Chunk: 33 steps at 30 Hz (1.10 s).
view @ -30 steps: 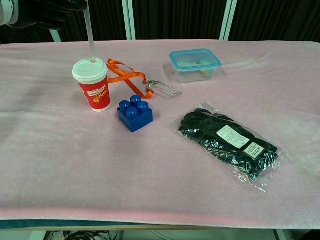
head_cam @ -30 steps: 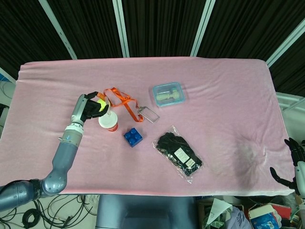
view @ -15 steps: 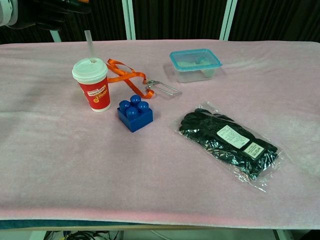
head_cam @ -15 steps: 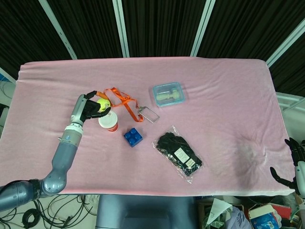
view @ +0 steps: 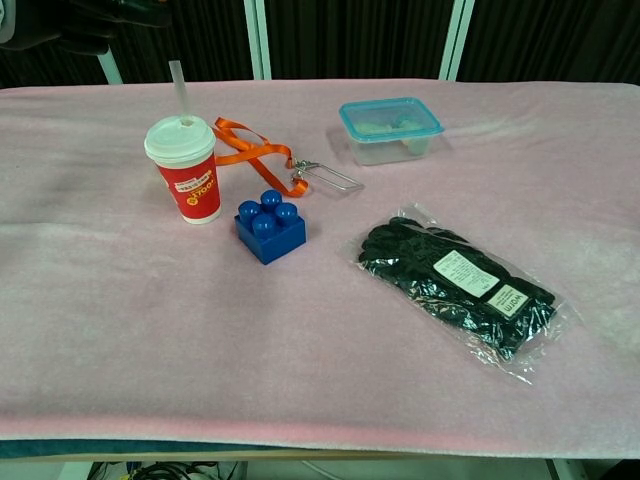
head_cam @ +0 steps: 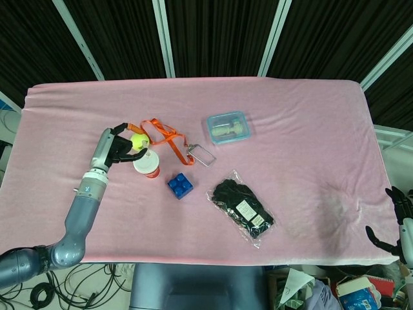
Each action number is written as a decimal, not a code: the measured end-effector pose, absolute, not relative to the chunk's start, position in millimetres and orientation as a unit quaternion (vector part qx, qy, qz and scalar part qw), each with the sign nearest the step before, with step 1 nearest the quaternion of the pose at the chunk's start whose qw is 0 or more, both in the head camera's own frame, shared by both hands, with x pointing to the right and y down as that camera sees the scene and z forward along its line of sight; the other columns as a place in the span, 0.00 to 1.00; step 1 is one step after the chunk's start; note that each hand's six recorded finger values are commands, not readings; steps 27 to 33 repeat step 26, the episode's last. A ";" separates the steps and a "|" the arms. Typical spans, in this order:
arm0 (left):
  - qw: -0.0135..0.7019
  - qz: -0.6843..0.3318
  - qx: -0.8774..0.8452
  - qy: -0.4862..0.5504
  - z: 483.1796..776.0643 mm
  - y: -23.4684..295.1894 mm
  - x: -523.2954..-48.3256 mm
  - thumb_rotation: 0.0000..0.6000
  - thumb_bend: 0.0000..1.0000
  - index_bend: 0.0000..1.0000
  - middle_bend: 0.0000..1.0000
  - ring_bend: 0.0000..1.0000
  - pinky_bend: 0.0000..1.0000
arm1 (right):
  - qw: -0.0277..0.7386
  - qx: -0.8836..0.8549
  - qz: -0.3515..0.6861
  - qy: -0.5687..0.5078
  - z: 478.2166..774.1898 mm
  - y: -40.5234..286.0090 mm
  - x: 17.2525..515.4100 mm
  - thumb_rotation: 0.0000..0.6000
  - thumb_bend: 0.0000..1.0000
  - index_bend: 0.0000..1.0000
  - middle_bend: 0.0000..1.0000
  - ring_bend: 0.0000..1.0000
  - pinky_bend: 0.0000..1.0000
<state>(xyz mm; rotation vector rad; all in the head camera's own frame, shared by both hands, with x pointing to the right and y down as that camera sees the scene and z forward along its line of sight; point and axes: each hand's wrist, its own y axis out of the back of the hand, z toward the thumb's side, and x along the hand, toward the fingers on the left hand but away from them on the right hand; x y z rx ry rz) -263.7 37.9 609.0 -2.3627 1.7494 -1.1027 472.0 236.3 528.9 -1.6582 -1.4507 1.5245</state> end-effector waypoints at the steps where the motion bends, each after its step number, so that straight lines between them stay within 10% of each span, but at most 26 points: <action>1: 0.016 -0.355 -0.754 0.552 607.6 39.5 -265.7 1.00 0.15 0.37 0.73 0.68 0.62 | 0.229 -0.603 0.554 -0.527 528.8 236.5 472.0 1.00 0.25 0.00 0.00 0.00 0.19; 5: 0.120 -0.384 -0.757 0.515 598.3 50.5 -278.1 1.00 0.12 0.26 0.30 0.22 0.29 | 0.231 -0.603 0.554 -0.525 528.9 236.7 471.5 1.00 0.25 0.00 0.00 0.00 0.19; 9: 0.250 -0.428 -0.739 0.457 588.9 71.2 -298.9 1.00 0.07 0.04 0.04 0.02 0.04 | 0.236 -0.604 0.555 -0.521 528.7 237.0 470.4 1.00 0.25 0.00 0.00 0.00 0.19; 16: 0.391 -0.511 -0.665 0.379 575.7 127.9 -361.0 1.00 0.03 0.00 0.00 0.00 0.00 | 0.243 -0.602 0.556 -0.518 528.1 237.0 469.9 1.00 0.25 0.00 0.00 0.00 0.19; 33: 0.405 -0.550 -0.603 0.413 562.5 181.2 -429.8 1.00 0.03 0.00 0.00 0.00 0.00 | 0.246 -0.604 0.554 -0.518 527.0 237.7 468.5 1.00 0.25 0.00 0.00 0.00 0.19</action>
